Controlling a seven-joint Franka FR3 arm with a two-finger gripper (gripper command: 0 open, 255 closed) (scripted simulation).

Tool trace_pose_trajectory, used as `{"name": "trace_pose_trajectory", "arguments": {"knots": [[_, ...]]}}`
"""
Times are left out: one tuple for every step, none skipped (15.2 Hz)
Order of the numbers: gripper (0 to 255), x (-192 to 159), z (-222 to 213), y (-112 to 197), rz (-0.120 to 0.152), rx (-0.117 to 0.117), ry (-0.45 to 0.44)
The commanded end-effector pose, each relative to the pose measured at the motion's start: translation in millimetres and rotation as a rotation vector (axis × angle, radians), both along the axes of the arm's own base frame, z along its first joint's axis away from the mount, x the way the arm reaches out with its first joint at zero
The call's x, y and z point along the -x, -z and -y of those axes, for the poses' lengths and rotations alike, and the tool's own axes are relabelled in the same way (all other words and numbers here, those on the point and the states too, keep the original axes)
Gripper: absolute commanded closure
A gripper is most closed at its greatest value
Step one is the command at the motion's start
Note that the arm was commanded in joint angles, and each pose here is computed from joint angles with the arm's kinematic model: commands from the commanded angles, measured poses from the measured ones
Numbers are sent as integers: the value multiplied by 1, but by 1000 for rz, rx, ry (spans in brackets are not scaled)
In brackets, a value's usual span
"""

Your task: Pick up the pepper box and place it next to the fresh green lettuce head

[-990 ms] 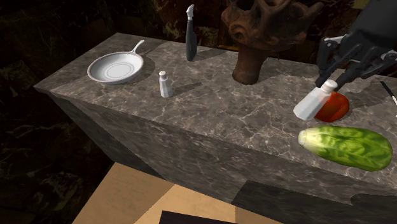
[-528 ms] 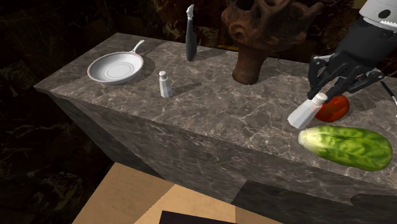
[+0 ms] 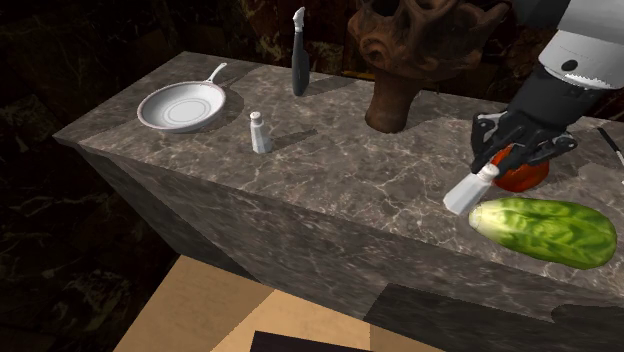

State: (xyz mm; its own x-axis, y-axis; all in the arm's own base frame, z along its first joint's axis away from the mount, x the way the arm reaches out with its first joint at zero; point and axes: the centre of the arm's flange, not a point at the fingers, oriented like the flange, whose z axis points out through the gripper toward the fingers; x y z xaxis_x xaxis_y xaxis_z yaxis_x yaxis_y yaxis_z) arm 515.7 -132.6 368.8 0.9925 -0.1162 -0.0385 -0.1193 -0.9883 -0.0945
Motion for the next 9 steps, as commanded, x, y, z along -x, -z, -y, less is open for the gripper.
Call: {"name": "trace_pose_trajectory", "arguments": {"knots": [[255,-1,0,11,1,0,0],[255,-1,0,16,1,0,0],[255,-1,0,21,1,0,0],[255,-1,0,27,1,0,0],[255,-1,0,32,1,0,0],[255,-1,0,37,1,0,0],[255,-1,0,42,1,0,0],[255,-1,0,48,1,0,0],[255,-1,0,54,1,0,0]]}}
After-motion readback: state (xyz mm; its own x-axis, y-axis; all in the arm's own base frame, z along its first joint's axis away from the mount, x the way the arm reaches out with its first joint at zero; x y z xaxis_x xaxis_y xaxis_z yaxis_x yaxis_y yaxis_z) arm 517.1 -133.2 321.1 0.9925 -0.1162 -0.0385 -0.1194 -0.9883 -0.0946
